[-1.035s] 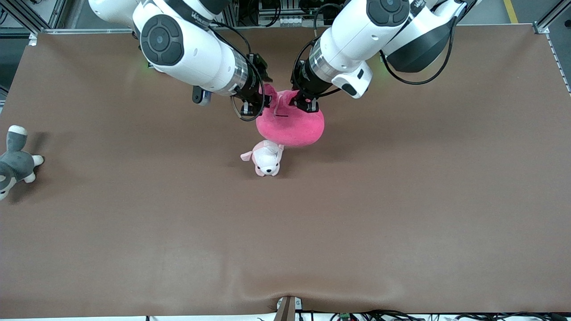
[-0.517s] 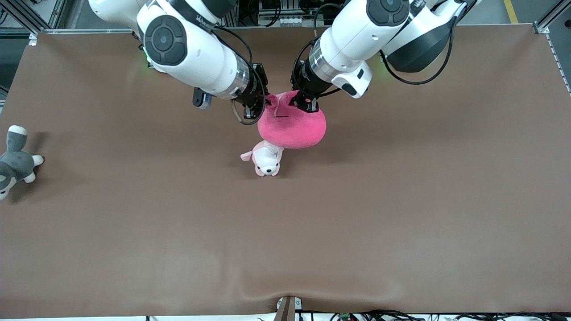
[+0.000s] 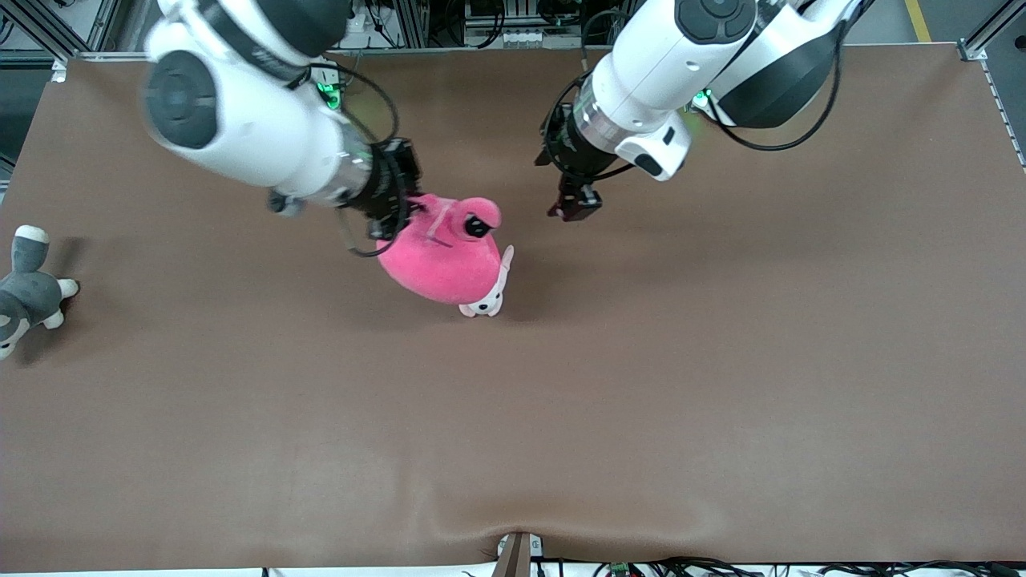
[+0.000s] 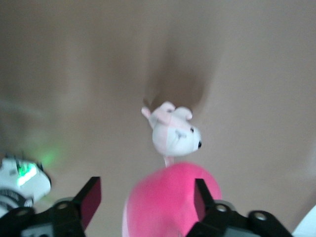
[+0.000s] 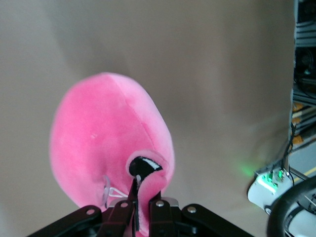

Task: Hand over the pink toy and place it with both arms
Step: 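Lower the plush beside the grey toy and open the right gripper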

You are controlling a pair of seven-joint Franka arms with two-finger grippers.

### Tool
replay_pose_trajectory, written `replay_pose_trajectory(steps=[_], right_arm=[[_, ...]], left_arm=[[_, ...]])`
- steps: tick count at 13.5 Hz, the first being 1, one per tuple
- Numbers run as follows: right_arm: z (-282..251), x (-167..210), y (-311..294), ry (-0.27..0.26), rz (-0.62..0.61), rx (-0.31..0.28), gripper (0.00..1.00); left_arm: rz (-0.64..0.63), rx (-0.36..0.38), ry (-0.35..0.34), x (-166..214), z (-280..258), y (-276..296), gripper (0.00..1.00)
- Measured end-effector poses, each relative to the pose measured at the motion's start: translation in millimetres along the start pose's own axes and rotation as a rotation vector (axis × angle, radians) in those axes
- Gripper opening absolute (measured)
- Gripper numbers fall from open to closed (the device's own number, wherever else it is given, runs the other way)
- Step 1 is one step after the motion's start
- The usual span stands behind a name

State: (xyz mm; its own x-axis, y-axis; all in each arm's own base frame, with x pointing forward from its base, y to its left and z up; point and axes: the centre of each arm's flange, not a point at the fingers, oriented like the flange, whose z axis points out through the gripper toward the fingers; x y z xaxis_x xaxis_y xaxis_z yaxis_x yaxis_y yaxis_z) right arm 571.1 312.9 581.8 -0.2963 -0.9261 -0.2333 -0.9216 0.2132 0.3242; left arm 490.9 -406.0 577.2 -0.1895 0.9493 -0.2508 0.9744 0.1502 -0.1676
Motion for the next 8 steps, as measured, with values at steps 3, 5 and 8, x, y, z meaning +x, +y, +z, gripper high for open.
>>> replay_pose_trajectory(steps=[3, 5, 8], right_arm=[[-40, 84, -62, -0.031, -0.062, 0.024, 0.10], [-61, 162, -106, -0.052, -0.127, 0.033, 0.10], [-57, 284, -157, -0.068, -0.244, 0.007, 0.10]], left_arm=[[0.213, 0.041, 0.095, 57, -33, 21, 1.00], [0.361, 0.068, 0.155, 102, -52, 43, 1.00], [0.602, 0.128, 0.250, 153, -65, 65, 1.00]])
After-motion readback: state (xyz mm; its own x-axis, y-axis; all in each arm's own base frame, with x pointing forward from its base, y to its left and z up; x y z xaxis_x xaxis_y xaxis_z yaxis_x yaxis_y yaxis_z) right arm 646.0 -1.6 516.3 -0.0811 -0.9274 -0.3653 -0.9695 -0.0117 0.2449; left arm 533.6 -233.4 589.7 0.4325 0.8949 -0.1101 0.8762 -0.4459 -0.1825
